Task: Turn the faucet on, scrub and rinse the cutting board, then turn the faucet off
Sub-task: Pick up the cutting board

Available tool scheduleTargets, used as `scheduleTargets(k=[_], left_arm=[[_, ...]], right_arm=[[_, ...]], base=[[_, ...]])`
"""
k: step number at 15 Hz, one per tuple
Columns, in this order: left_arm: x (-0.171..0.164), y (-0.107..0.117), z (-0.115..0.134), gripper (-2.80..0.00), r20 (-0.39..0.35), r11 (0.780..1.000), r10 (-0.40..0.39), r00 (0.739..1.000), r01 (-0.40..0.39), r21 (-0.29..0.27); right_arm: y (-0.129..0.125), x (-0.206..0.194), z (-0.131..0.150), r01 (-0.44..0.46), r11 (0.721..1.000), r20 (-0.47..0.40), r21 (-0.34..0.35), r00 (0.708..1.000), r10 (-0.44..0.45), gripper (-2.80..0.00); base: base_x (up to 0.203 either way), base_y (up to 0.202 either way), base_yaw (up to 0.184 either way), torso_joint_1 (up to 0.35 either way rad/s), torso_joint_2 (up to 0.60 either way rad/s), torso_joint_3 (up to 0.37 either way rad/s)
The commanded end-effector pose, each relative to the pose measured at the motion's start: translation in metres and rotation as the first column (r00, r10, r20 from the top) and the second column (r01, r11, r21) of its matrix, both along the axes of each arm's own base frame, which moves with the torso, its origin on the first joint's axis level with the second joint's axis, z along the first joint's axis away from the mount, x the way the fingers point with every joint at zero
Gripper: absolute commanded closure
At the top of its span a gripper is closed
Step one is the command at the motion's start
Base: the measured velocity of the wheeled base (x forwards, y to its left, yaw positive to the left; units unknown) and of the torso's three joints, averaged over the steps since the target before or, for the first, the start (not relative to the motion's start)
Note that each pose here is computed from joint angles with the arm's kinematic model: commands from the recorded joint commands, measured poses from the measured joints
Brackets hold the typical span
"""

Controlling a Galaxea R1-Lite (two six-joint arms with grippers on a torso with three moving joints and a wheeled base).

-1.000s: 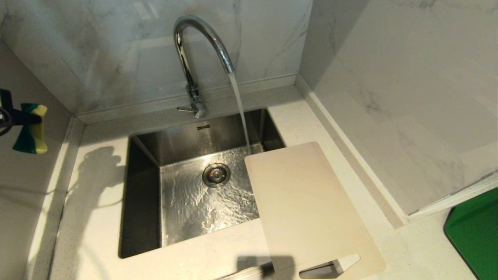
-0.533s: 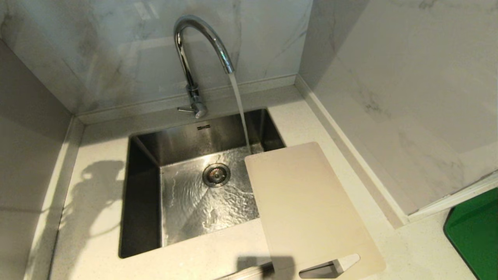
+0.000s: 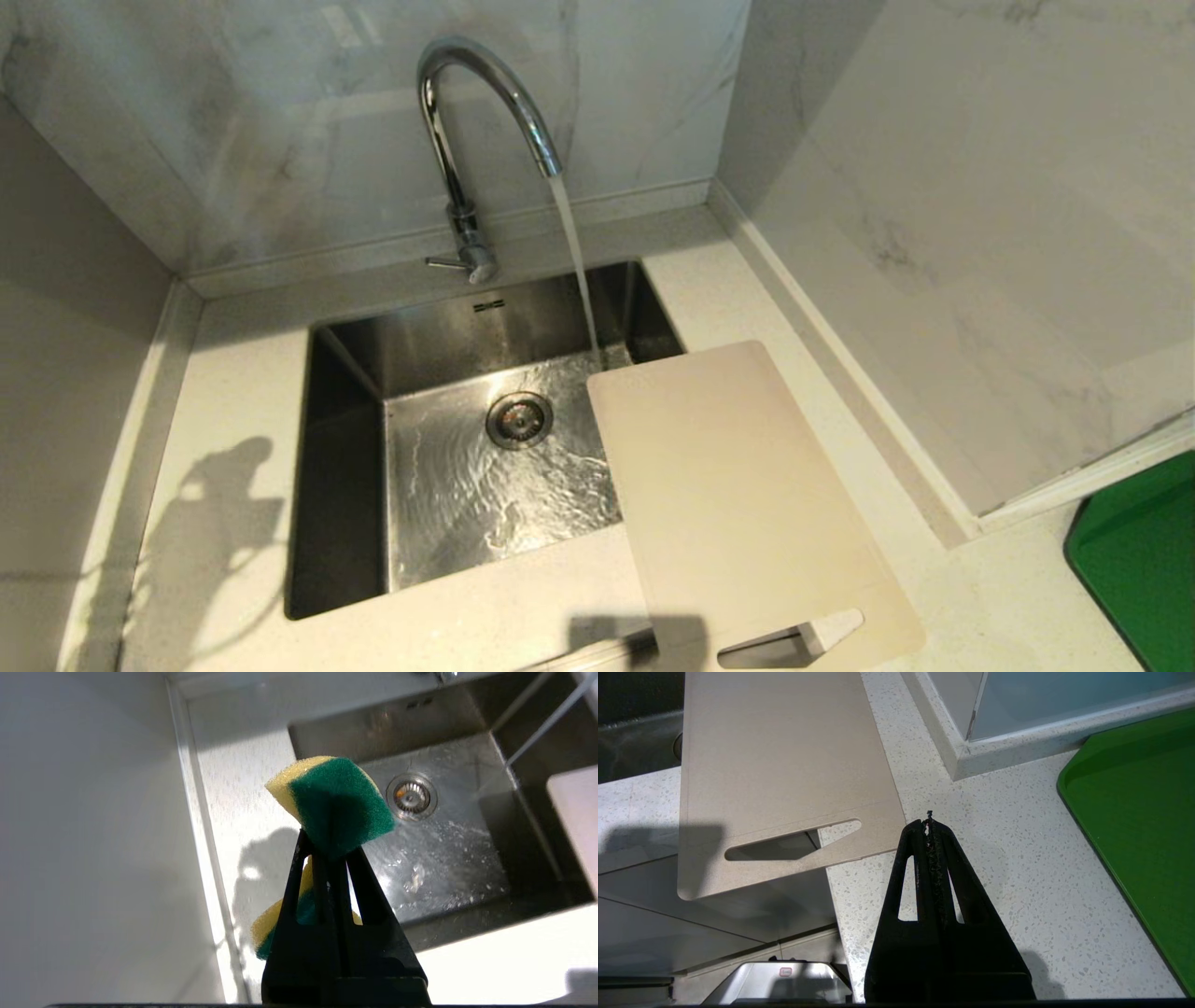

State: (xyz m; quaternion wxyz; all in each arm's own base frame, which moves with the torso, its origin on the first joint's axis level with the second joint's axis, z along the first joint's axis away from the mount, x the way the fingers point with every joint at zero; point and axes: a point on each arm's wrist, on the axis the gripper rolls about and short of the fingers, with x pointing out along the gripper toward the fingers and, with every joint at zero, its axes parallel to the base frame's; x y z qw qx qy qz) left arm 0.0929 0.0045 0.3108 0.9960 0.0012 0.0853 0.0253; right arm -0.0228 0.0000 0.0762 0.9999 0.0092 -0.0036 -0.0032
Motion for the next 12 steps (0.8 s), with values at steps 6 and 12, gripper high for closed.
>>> scheduleTargets(k=[6,12], left_arm=[[-0.060,-0.003,-0.085,0.00,0.125,1.000,0.012,0.992,-0.013,0.004],[-0.066,-0.003,-0.138,0.00,0.239,1.000,0.007,0.971,-0.009,0.010]], right_arm=[[0.000,0.000,0.000,0.000,1.000,-0.001,0.000,1.000,0.000,0.00],[0.000,0.000,0.000,0.000,1.000,-0.001,0.000,1.000,0.000,0.00]], base=[[0.000,0.000,0.000,0.000,0.00,0.000],[0.000,0.000,0.000,0.000,0.00,0.000]])
